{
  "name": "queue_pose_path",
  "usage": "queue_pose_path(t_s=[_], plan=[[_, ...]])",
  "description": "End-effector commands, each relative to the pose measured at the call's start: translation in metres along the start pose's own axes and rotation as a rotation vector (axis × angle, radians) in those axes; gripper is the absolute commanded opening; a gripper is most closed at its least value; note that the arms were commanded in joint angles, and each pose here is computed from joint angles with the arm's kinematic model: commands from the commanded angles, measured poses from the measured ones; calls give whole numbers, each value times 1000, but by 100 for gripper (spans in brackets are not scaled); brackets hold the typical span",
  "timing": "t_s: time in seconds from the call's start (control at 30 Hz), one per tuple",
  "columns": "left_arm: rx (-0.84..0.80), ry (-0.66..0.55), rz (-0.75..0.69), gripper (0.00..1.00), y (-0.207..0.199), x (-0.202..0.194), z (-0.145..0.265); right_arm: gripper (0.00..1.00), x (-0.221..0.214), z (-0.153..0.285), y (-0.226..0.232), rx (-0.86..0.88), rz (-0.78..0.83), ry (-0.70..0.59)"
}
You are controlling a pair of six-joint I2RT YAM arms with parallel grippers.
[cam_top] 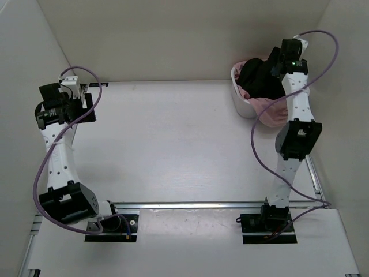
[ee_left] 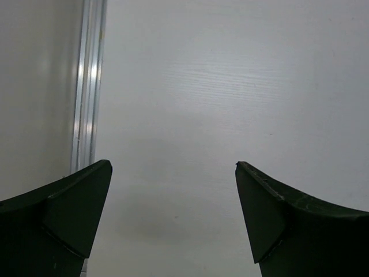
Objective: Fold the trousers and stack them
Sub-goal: Grab the trousers from the pile
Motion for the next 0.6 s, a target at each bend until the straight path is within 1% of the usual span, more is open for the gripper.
queue_pose_path(t_s=[0.0, 0.07, 0.1, 0.13, 0.17, 0.2, 0.23, 0.27, 0.3, 0.37, 0.4, 0.43, 0.47, 0.53, 0.57], plan=[[-50, 39, 16, 100, -13, -12, -6, 99, -4, -33, 4, 25, 3, 3], [-43, 53, 17, 99, -13, -16, -7, 99, -8, -43, 8, 44, -22, 2], [-35, 57, 16, 99, -11, -17, -7, 96, -18, -49, 6, 39, -27, 27], [-39, 65, 18, 99, -13, -20, -9, 80, -20, -51, 9, 61, -29, 31], [-43, 73, 19, 99, -14, -23, -10, 70, -25, -51, 9, 70, -27, 47], [-35, 78, 19, 99, -13, -24, -10, 56, -19, -42, 12, 91, -19, 35], [-39, 87, 21, 99, -14, -28, -11, 36, -15, -37, 13, 98, -22, 25], [-31, 91, 20, 99, -13, -28, -11, 5, -6, -22, 15, 113, -27, 3], [-27, 82, 19, 99, -13, -26, -8, 0, 3, -11, 13, 108, -31, -20], [-25, 79, 18, 99, -14, -28, -6, 0, 15, 16, 22, 127, -21, -74], [-19, 67, 16, 99, -13, -25, -2, 0, 33, 46, 22, 134, -23, -148], [-23, 75, 17, 98, -15, -29, -3, 0, 43, 65, 23, 136, 7, -194], [-17, 61, 15, 98, -15, -27, 5, 0, 61, 107, 32, 174, 11, -264], [-9, 47, 12, 98, -15, -24, 10, 0, 71, 146, 37, 201, 36, -327], [-10, 48, 13, 98, -16, -25, 13, 0, 80, 193, 46, 263, 57, -380]])
Point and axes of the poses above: each gripper's point midway between its finger pads, its own z axis back along the fingers, its own y axis along the line the jaws close on, x = y × z, the point moved 2 cm from there along z, back along the fingers, and after that the axes turned 15 degrees about -z, right-handed, at the moved point
